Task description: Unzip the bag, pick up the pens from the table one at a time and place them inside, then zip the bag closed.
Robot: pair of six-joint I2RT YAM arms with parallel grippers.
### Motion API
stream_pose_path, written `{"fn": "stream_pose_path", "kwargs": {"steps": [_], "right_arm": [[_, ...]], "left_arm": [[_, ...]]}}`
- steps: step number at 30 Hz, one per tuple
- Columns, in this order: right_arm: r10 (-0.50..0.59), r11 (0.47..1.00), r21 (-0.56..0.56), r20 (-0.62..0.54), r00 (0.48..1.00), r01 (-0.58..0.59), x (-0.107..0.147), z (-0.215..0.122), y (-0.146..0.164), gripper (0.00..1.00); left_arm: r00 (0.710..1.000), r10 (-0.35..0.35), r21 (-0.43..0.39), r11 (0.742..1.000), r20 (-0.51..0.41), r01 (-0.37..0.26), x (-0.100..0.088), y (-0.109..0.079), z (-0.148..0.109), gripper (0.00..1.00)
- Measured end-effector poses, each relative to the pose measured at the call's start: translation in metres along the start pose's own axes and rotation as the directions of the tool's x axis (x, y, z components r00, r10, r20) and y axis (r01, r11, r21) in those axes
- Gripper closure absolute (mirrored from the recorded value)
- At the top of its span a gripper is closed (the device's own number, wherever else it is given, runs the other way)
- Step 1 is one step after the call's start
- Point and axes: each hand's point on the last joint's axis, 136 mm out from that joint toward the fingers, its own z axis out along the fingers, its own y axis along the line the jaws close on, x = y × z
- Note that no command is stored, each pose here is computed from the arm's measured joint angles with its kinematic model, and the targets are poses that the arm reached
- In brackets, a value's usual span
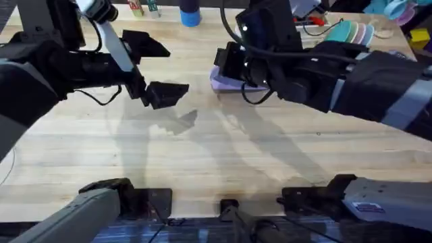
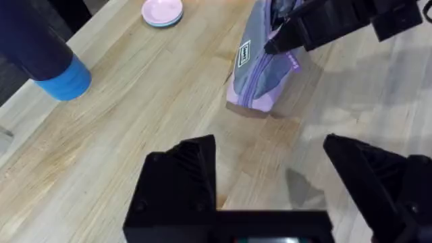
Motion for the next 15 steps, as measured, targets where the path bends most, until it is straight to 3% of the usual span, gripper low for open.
{"fn": "stream_pose_path", "kwargs": {"steps": [15], "right_arm": [[-0.004,1.0,0.009,-0.012,1.0,0.005,0.0032,-0.0001,-0.002,0.971]], "left_arm": [[1.0,0.002,-0.001,1.0,0.001,-0.002,-0.0003,0.0004,0.0,0.006]]}}
